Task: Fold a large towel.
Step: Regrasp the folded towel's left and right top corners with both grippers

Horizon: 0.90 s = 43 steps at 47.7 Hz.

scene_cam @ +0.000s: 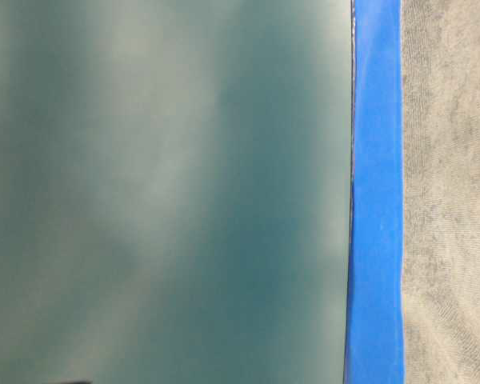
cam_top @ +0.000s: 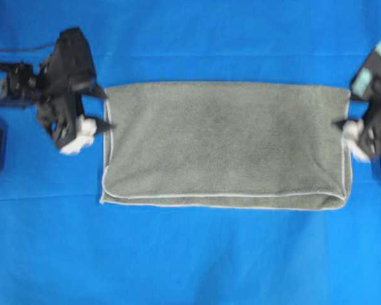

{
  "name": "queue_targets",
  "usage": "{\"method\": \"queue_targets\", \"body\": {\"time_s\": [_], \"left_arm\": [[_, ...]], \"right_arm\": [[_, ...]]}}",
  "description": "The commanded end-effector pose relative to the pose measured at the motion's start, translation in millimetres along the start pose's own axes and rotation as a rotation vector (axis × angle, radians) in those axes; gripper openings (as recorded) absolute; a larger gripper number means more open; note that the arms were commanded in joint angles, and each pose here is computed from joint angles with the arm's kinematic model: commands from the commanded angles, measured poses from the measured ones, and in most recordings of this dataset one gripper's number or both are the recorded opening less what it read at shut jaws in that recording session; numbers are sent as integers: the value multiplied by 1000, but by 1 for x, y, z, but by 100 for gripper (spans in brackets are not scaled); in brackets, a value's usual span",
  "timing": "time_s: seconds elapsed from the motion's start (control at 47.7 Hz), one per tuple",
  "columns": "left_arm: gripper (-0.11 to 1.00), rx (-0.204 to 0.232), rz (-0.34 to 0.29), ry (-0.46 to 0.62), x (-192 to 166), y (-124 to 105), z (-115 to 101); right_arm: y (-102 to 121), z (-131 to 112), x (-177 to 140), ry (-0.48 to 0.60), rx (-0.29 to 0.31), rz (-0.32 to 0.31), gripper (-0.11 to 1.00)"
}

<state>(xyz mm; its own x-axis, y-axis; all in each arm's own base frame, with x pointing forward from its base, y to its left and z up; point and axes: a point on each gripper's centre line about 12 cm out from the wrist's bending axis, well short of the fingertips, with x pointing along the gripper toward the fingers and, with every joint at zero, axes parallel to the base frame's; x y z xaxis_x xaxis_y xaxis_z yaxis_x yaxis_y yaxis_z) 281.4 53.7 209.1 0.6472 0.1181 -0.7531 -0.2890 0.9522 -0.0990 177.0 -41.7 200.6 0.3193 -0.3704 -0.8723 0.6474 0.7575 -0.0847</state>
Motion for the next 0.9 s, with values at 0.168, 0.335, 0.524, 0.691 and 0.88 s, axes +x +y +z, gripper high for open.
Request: {"method": "queue_targets", "body": {"time_s": [0.168, 0.335, 0.524, 0.691, 0.88], "left_arm": [[75, -4, 102, 44, 44, 48, -7], [75, 16, 136, 137, 77, 71, -27], [75, 15, 144, 179, 91, 79, -41], [69, 20, 141, 210, 90, 78, -52], [25, 46, 117, 254, 90, 66, -60]], "right_arm": [[-31, 3, 49, 82, 109, -134, 68], [-34, 4, 81, 110, 135, -118, 67], [-31, -5, 108, 169, 119, -106, 65], [-28, -9, 113, 169, 112, -84, 63], [-21, -9, 110, 146, 98, -49, 26]]}}
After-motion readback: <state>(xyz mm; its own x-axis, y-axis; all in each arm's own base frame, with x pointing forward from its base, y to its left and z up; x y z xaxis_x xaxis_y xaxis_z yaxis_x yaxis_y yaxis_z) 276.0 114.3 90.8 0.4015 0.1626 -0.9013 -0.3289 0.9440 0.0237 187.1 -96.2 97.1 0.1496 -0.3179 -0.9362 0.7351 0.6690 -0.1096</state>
